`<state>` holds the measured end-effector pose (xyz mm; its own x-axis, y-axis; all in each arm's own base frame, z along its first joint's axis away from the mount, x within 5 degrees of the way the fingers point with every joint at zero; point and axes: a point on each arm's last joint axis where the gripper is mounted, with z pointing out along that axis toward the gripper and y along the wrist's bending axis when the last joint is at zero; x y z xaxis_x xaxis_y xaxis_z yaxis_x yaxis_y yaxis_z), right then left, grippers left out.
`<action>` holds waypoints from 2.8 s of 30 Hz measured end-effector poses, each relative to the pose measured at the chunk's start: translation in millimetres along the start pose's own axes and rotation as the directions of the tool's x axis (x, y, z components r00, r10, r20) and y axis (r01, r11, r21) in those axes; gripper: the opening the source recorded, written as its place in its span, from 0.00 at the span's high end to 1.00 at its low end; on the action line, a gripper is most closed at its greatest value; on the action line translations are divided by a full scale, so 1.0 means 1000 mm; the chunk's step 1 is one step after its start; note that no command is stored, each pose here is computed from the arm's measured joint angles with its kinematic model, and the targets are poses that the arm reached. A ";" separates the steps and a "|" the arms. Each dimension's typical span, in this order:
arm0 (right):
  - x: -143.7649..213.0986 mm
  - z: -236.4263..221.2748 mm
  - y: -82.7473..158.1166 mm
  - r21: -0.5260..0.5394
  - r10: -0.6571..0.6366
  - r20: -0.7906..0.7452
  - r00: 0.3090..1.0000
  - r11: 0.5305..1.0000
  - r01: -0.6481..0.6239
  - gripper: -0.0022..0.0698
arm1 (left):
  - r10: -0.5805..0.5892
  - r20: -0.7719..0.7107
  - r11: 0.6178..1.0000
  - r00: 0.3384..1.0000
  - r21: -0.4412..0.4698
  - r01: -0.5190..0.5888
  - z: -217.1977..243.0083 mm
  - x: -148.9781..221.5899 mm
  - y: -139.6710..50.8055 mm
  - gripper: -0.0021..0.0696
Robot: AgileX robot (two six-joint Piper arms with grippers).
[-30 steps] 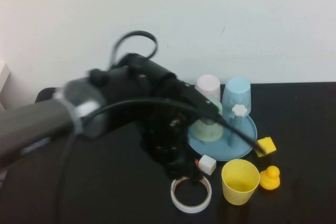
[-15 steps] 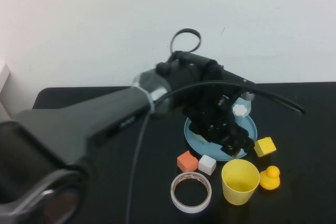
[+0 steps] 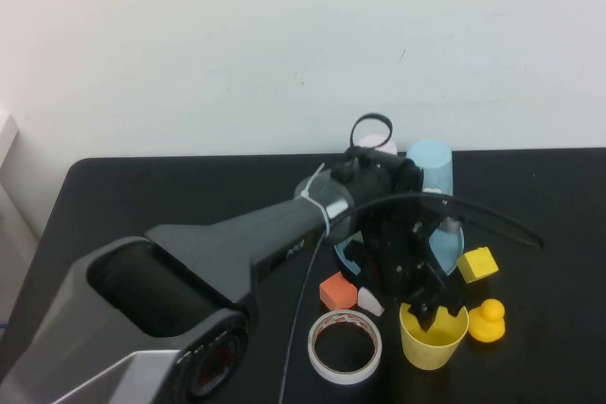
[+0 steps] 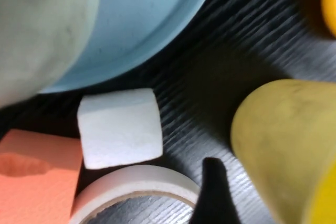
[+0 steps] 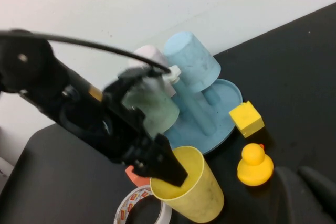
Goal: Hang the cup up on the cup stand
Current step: Pick up the cup from the table, then adjust the cup with two arms
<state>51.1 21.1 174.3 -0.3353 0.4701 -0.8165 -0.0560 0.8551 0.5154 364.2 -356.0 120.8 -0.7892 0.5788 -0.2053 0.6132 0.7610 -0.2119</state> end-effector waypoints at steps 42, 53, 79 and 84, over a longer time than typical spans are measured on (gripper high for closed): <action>0.002 -0.001 0.016 -0.166 0.185 -0.049 0.982 0.968 -0.190 0.97 | 0.418 0.624 0.908 0.660 -0.266 -0.324 -0.210 0.171 -0.032 0.96; -0.014 0.005 0.032 -0.334 0.368 -0.070 0.927 0.867 -0.369 0.97 | 0.469 0.866 0.877 0.172 -0.434 -0.206 -0.235 0.177 -0.030 0.96; -0.120 0.164 0.097 -0.301 0.312 -0.685 0.659 0.702 -0.645 0.01 | 0.588 0.808 0.783 -0.034 -0.579 -0.225 -0.187 0.147 -0.033 0.96; -0.118 0.178 0.117 -0.326 0.257 -0.686 0.681 0.728 -0.603 0.01 | 0.589 0.807 0.783 -0.032 -0.580 -0.225 -0.186 0.147 -0.033 0.96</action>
<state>251.4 104.7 285.2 -0.8879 0.3895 -0.2448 -0.1453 0.2675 0.9525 221.9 -241.1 275.6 0.4134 0.1934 -0.8898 0.6381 0.6356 0.4346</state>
